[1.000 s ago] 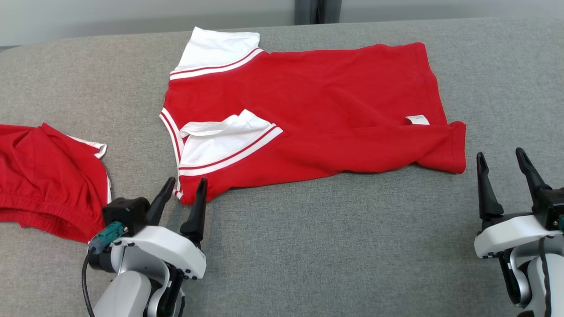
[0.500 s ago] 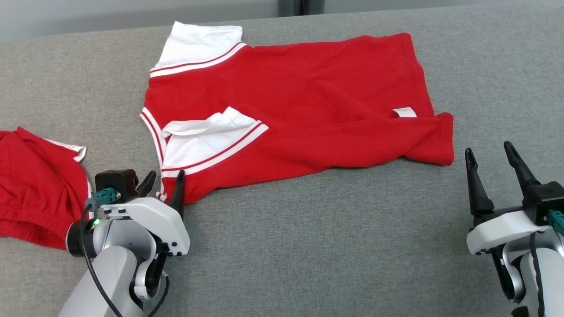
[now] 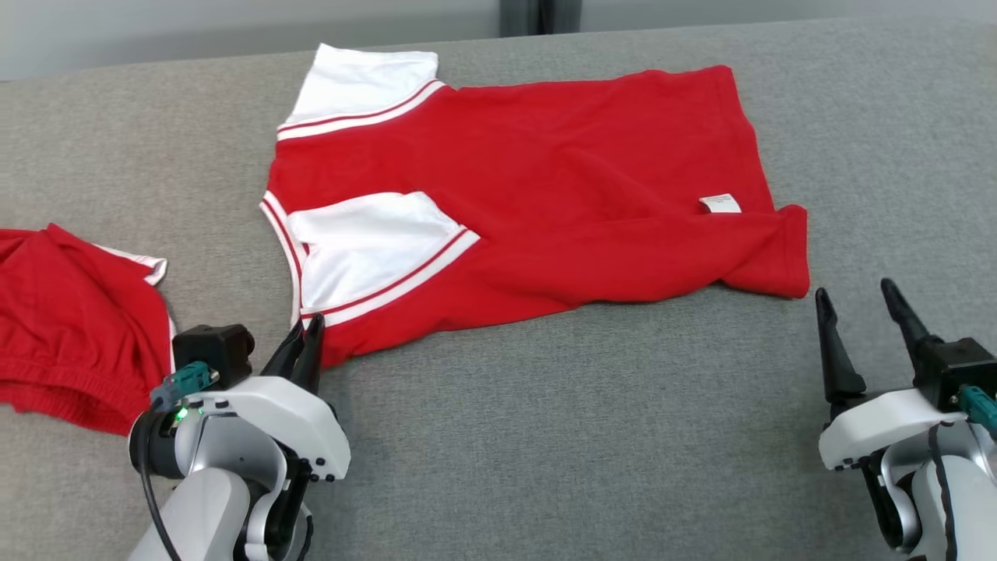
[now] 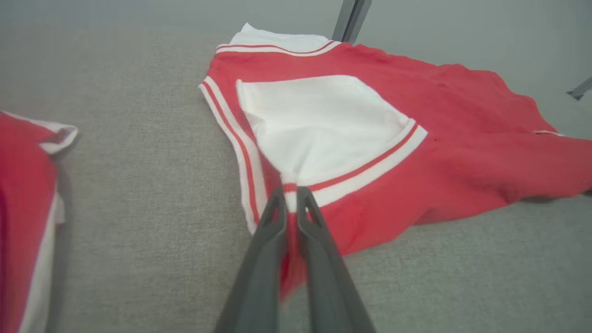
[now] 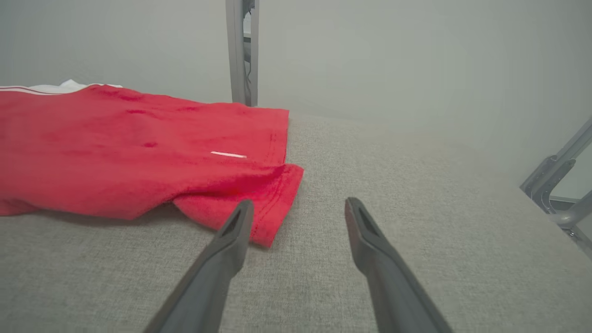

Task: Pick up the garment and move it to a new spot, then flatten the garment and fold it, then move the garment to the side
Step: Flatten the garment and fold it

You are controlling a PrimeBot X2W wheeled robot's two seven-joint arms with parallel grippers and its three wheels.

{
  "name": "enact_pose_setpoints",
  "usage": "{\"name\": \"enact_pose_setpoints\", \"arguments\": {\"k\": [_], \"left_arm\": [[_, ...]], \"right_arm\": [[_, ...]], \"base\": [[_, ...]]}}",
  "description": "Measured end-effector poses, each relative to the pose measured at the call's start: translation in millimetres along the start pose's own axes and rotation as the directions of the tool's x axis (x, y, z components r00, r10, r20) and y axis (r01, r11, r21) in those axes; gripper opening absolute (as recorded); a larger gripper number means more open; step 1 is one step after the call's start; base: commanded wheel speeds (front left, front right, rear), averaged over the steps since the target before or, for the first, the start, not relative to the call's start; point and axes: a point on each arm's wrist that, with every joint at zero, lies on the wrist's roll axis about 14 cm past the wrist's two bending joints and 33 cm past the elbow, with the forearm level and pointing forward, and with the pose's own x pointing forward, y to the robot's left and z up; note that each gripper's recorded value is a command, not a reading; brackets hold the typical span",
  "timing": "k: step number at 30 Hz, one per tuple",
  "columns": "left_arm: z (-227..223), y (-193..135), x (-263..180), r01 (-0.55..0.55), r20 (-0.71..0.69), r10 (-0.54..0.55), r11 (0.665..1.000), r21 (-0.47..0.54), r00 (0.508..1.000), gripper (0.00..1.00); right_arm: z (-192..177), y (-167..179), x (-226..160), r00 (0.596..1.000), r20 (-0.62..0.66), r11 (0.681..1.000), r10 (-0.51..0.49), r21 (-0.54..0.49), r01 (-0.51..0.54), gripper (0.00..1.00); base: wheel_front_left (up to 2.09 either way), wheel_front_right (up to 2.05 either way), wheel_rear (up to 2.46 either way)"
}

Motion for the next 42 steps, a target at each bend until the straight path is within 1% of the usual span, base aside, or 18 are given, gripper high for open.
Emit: {"name": "enact_pose_setpoints", "arguments": {"k": [4, 7, 11, 14, 16, 18, 19, 20, 21, 22, 27, 33, 38, 42], "left_arm": [[10.3, 7.0, -16.8, -0.016, 0.043, 0.017, 1.0, -0.013, 0.999, 0.0], [11.7, 10.2, -25.8, -0.023, 0.05, 0.024, 0.999, -0.024, 0.998, 0.0], [12.9, 13.0, -28.0, -0.03, 0.052, 0.031, 0.999, -0.025, 0.998, 0.0], [8.3, 18.4, -26.8, -0.047, 0.037, 0.048, 0.999, -0.024, 0.998, 0.0], [7.0, 20.1, -25.8, -0.052, 0.033, 0.052, 0.998, -0.023, 0.998, 0.0], [4.9, 21.6, -25.1, -0.056, 0.027, 0.056, 0.998, -0.023, 0.998, 0.0], [4.6, 22.5, -24.7, -0.058, 0.026, 0.058, 0.998, -0.023, 0.998, 0.0], [5.1, 22.8, -24.2, -0.058, 0.029, 0.059, 0.998, -0.023, 0.998, 0.0], [6.4, 23.4, -24.0, -0.06, 0.033, 0.061, 0.998, -0.023, 0.998, 0.0], [7.9, 23.6, -24.0, -0.059, 0.039, 0.06, 0.998, -0.022, 0.997, 0.0], [14.4, 23.1, -27.4, -0.052, 0.077, 0.053, 0.998, -0.021, 0.996, 0.0], [10.8, 17.5, -38.2, -0.025, 0.076, 0.027, 0.999, -0.028, 0.997, 0.0], [-4.5, 10.3, -48.7, 0.001, 0.022, 0.0, 1.0, -0.031, 1.0, 0.0], [-28.4, -1.3, -61.1, 0.028, -0.067, -0.031, 0.998, -0.05, 0.997, 0.0]], "right_arm": [[-13.0, 14.4, 3.7, 0.999, -0.041, 0.998, 0.033, 0.057, -0.03, 1.0], [-18.9, 24.0, 10.8, 0.996, -0.065, 0.994, 0.06, 0.098, -0.053, 1.0], [-26.4, 32.6, 23.1, 0.991, -0.103, 0.988, 0.091, 0.13, -0.077, 1.0], [-41.2, 32.2, 35.2, 0.981, -0.166, 0.987, 0.104, 0.142, -0.08, 1.0], [-46.6, 35.4, 38.4, 0.975, -0.187, 0.985, 0.116, 0.147, -0.089, 0.94], [-48.9, 36.5, 42.4, 0.972, -0.199, 0.985, 0.125, 0.144, -0.097, 0.73], [-49.0, 37.5, 44.6, 0.97, -0.202, 0.985, 0.132, 0.139, -0.105, 0.47], [-49.5, 38.8, 46.0, 0.969, -0.205, 0.984, 0.139, 0.137, -0.112, 0.28], [-50.6, 40.6, 46.1, 0.966, -0.21, 0.984, 0.149, 0.129, -0.124, 0.05], [-50.9, 42.0, 46.0, 0.964, -0.212, 0.984, 0.158, 0.12, -0.135, 0.0], [-45.5, 37.9, 42.1, 0.967, -0.195, 0.983, 0.166, 0.105, -0.148, 0.0], [-46.8, 22.3, 18.2, 0.973, -0.186, 0.986, 0.136, 0.119, -0.116, 0.0], [-53.6, 13.3, -7.5, 0.971, -0.201, 0.985, 0.126, 0.138, -0.099, 0.0], [-60.3, -0.9, -26.7, 0.969, -0.223, 0.987, 0.105, 0.142, -0.074, 0.0]], "base": [[0.0, 0.0, 0.0], [0.0, 0.0, 0.0], [0.0, 0.0, 0.0], [0.0, 0.0, 0.0], [0.0, 0.0, 0.0], [0.0, 0.0, 0.0], [0.0, 0.0, 0.0], [0.0, 0.0, 0.0], [0.0, 0.0, 0.0], [0.0, 0.0, 0.0], [0.0, 0.0, 0.0], [0.0, 0.0, 0.0], [0.0, 0.0, 0.0], [0.0, 0.0, 0.0]]}}
